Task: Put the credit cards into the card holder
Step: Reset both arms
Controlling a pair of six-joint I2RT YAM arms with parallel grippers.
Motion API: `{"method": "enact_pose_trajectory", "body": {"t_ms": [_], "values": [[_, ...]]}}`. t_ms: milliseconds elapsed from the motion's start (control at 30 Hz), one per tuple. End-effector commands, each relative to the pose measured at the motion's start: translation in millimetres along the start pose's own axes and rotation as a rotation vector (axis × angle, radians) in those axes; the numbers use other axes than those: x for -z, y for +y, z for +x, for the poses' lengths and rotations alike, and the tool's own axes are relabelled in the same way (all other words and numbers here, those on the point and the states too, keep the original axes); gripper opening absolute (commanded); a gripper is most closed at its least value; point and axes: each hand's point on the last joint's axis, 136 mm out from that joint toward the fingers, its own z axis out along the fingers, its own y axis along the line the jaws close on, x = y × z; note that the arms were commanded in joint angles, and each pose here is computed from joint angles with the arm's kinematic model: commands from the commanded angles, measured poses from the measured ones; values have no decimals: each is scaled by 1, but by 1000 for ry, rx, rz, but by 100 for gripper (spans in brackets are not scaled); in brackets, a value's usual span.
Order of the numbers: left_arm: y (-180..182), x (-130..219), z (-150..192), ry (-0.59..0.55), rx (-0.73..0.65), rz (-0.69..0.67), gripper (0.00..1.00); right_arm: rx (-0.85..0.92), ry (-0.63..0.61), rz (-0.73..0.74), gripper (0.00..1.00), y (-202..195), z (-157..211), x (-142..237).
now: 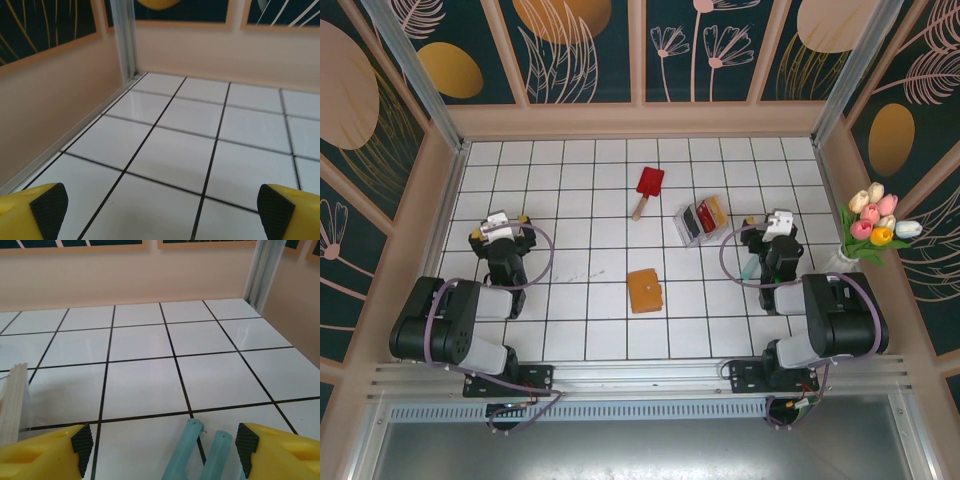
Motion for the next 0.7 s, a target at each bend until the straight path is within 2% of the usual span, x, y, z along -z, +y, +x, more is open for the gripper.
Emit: {"method": "enact_pose_trajectory", "body": {"t_ms": [0, 67, 100, 133, 167, 667], "values": [[-2, 12, -26, -170, 66, 70, 98, -49, -94, -47, 79, 2, -17, 3], [-4, 3, -18, -92, 56, 59, 99, -51, -119, -30, 78, -1, -15, 1], [-4, -3, -18, -92, 54, 45, 99, -59, -75, -35, 78, -1, -10, -2], [-4, -5, -17, -82, 62, 49, 99, -71, -73, -27, 96, -4, -10, -5], [-2, -6, -15, -69, 67, 51, 99, -86, -62, -12, 99, -8, -9, -8], [-1, -5, -17, -78, 67, 48, 99, -99, -50, -28, 99, -9, -9, -11]]}}
